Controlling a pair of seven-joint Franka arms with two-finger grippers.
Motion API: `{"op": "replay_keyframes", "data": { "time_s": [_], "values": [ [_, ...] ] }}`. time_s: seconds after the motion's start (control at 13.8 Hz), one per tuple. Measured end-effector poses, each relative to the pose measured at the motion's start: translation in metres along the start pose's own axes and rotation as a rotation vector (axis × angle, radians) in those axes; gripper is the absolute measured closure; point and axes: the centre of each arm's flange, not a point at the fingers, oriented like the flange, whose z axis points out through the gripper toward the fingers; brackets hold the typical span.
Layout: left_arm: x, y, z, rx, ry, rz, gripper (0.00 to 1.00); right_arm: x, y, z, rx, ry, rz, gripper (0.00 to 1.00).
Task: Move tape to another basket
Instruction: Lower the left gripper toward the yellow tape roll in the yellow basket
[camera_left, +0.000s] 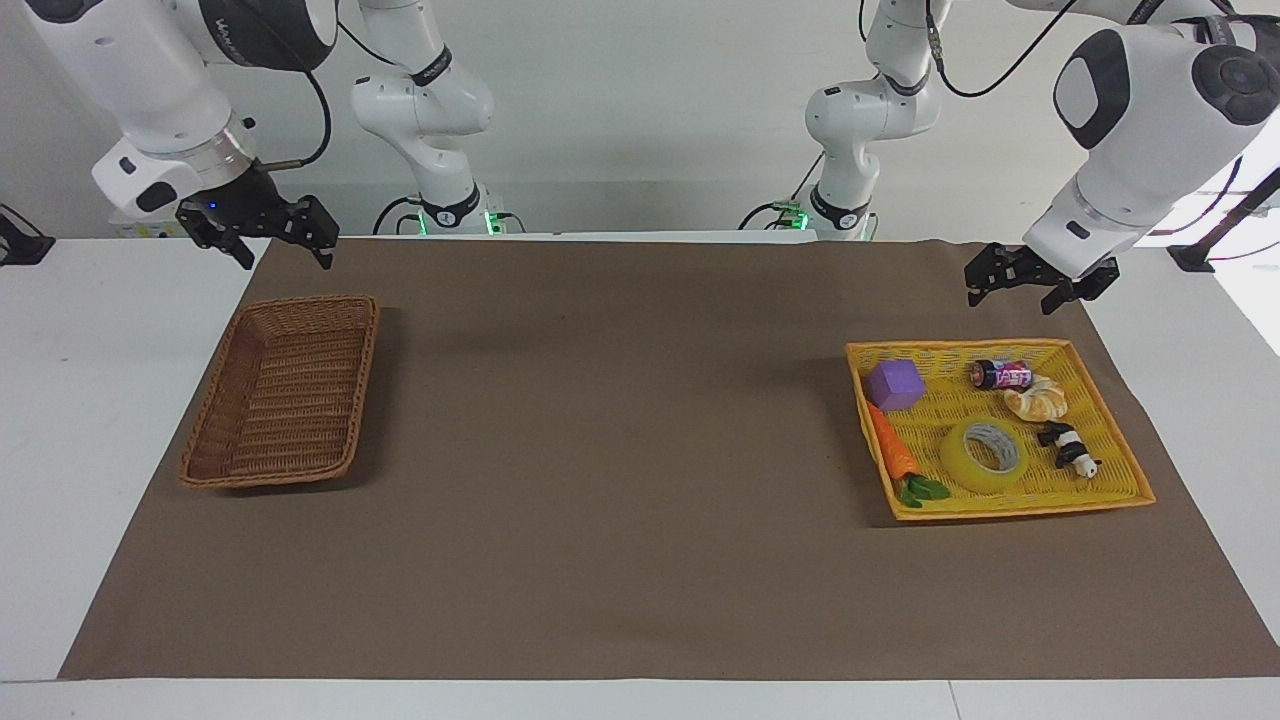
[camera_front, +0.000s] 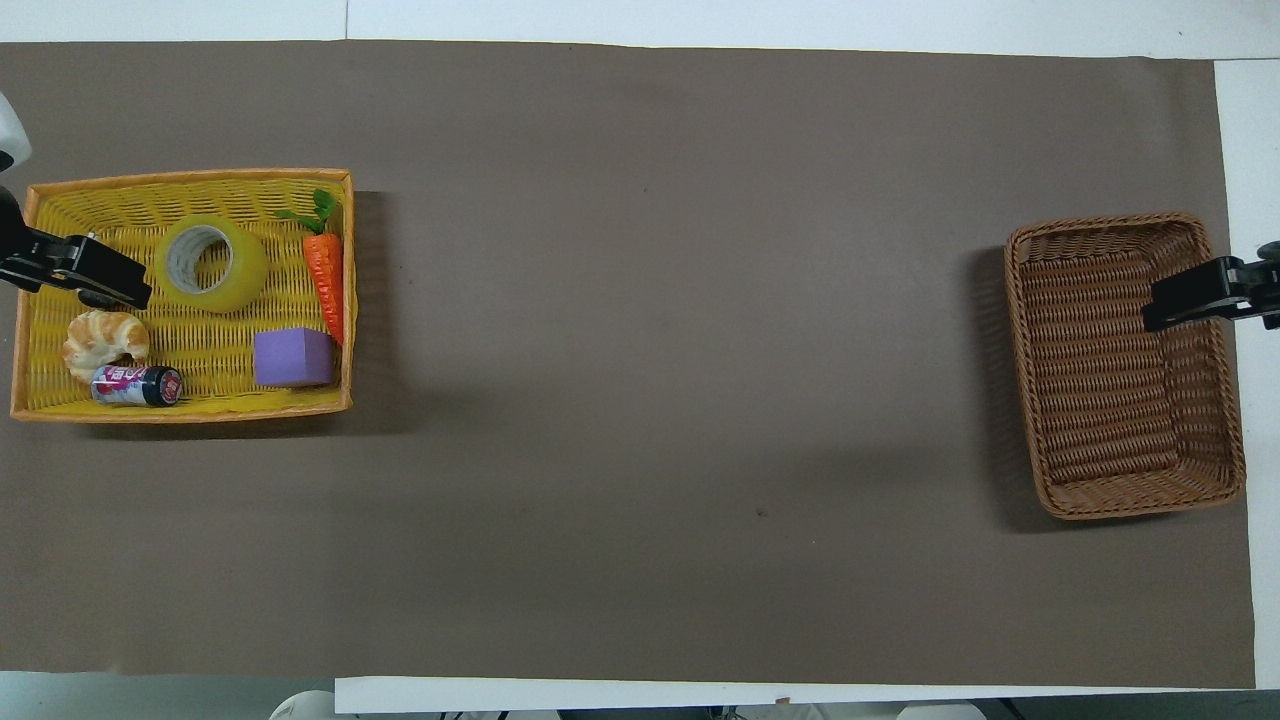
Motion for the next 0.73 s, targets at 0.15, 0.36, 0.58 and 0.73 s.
{"op": "replay_keyframes", "data": {
  "time_s": [0.15, 0.36, 0.58, 0.73],
  "values": [
    [-0.001, -0.003, 0.000, -0.001, 0.000, -0.010, 0.00, 0.000, 0.000, 0.000, 0.000, 0.000, 0.000, 0.00],
    [-0.001, -0.010, 0.000, -0.001, 0.007, -0.063, 0.01, 0.000, 0.000, 0.000, 0.000, 0.000, 0.000, 0.00],
    [0.007, -0.040, 0.030, 0.001, 0.062, -0.140, 0.05, 0.000, 0.000, 0.000, 0.000, 0.000, 0.000, 0.00],
    [0.013, -0.078, 0.074, 0.001, 0.113, -0.200, 0.08, 0.000, 0.000, 0.000, 0.000, 0.000, 0.000, 0.00]
  ]
}}
